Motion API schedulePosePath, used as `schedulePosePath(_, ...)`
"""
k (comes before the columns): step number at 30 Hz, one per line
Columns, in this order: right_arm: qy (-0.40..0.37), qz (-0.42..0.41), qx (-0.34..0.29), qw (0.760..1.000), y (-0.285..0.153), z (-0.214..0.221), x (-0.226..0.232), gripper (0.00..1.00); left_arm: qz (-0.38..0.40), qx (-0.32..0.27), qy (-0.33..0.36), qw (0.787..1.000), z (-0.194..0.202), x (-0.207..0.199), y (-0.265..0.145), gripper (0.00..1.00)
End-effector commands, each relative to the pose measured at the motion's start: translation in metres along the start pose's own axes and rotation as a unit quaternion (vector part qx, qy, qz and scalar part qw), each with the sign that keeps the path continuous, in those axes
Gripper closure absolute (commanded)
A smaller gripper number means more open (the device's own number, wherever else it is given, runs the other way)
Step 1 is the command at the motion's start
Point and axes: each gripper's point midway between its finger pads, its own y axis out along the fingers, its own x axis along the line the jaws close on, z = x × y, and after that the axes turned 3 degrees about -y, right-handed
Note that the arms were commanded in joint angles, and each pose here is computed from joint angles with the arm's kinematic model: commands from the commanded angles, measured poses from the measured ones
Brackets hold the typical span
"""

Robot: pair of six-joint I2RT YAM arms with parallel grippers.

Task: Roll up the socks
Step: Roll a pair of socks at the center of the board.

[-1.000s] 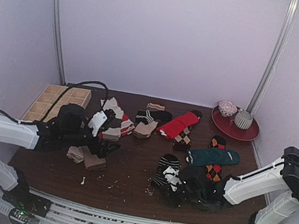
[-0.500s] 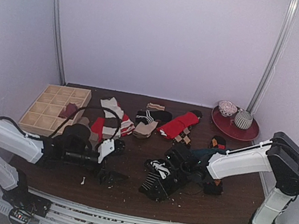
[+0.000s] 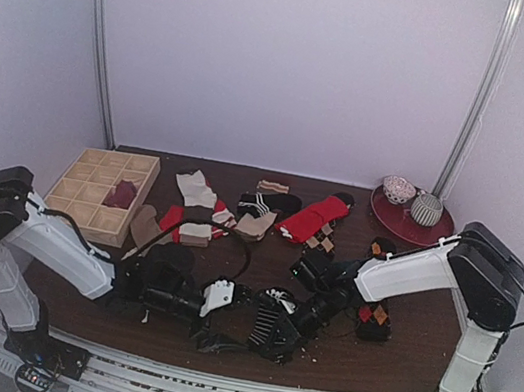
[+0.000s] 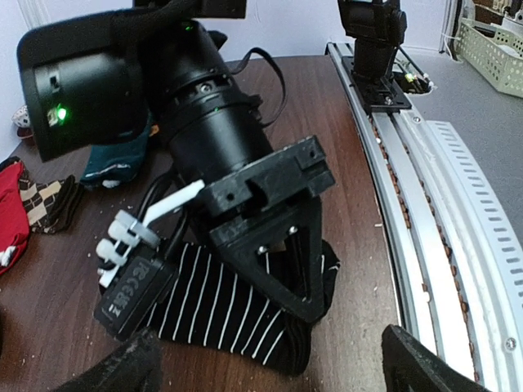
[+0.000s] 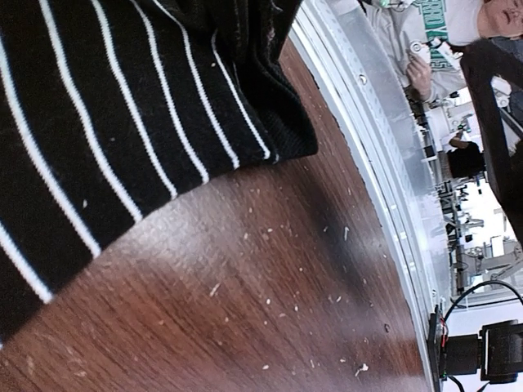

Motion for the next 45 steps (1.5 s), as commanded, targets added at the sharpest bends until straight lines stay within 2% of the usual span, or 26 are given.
schedulePosePath(1,0.036,-0.001,0.045,0.998,0.005,0.021,-0.016,1.0,0.003,-0.034,0.034,0.999,-0.019,0.0,0.014,0.08)
schedulePosePath(3,0.039,-0.01,0.046,0.998,0.006,0.02,-0.017,1.0,0.009,-0.024,0.038,0.999,-0.013,-0.002,0.022,0.12)
schedulePosePath(7,0.039,-0.011,0.044,0.998,0.002,0.017,-0.019,1.0,0.028,0.009,0.04,0.999,0.007,-0.009,0.039,0.27)
schedulePosePath(9,0.04,-0.012,0.045,0.998,0.001,0.018,-0.021,1.0,0.028,0.015,0.035,0.999,0.014,-0.009,0.043,0.29)
schedulePosePath(12,0.04,-0.011,0.045,0.998,0.0,0.019,-0.022,1.0,0.04,0.017,0.029,0.999,0.018,-0.014,0.046,0.43)
schedulePosePath(19,0.042,-0.012,0.042,0.998,-0.003,0.018,-0.026,1.0,0.047,0.034,0.023,0.998,0.032,-0.02,0.055,0.44)
schedulePosePath(29,0.049,-0.014,0.048,0.998,-0.001,0.02,-0.029,1.0,0.041,0.051,0.019,0.998,0.047,-0.023,0.068,0.54)
schedulePosePath(31,0.05,-0.017,0.048,0.997,-0.001,0.02,-0.028,1.0,0.039,0.055,0.016,0.998,0.049,-0.023,0.069,0.64)
schedulePosePath(33,0.051,-0.017,0.049,0.997,-0.001,0.021,-0.028,1.0,0.041,0.061,0.013,0.997,0.052,-0.024,0.07,0.88)
schedulePosePath(39,0.051,-0.023,0.046,0.997,-0.002,0.019,-0.027,1.0,0.041,0.089,-0.008,0.995,0.068,-0.026,0.066,1.0)
schedulePosePath(42,0.043,-0.026,0.036,0.998,-0.004,0.014,-0.024,1.0,0.035,0.108,-0.032,0.993,0.079,-0.027,0.062,1.0)
schedulePosePath(43,0.037,-0.023,0.029,0.999,-0.005,0.011,-0.022,0.97,0.031,0.116,-0.043,0.992,0.082,-0.026,0.061,1.0)
schedulePosePath(45,0.017,-0.008,0.004,1.0,-0.011,-0.001,-0.022,0.81,0.019,0.133,-0.072,0.988,0.088,-0.024,0.059,1.0)
